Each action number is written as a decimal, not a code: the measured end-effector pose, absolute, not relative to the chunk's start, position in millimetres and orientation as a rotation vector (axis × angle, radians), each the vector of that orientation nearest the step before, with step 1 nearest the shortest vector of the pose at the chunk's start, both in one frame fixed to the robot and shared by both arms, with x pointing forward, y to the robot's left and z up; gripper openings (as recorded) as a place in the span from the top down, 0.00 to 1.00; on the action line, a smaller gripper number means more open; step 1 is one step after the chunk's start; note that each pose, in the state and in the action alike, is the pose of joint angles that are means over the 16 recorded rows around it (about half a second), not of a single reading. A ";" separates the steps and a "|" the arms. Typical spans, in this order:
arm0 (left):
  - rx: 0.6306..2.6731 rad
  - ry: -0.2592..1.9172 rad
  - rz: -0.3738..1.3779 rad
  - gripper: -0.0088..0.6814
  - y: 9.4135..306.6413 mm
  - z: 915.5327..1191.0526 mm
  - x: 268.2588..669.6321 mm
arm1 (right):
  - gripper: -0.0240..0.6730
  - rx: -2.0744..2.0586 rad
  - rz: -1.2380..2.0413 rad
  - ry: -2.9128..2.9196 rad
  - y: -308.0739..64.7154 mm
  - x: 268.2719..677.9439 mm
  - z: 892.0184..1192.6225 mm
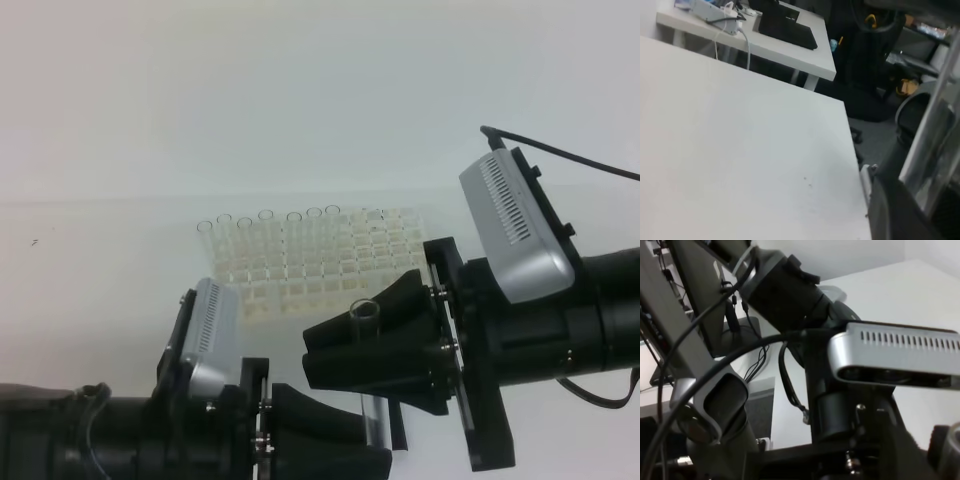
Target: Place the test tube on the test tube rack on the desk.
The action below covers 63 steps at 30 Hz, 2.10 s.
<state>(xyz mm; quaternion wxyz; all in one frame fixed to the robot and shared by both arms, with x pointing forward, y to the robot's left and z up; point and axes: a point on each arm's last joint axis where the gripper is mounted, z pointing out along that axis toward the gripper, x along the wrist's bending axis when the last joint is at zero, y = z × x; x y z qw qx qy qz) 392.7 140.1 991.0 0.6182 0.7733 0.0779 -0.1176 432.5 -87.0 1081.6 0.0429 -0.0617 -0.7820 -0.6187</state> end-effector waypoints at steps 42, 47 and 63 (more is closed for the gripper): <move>1.569 0.595 0.380 0.99 196.0 1087.4 351.2 | 0.80 -0.223 -2.145 -2.923 -179.0 343.2 1172.0; 1.451 0.849 0.727 0.99 229.6 1095.4 359.3 | 0.80 -0.307 -2.141 -2.945 -186.6 338.0 1169.6; 1.385 1.024 0.952 0.99 253.6 1095.7 363.8 | 0.80 -0.463 -2.207 -2.997 -192.7 345.9 1166.0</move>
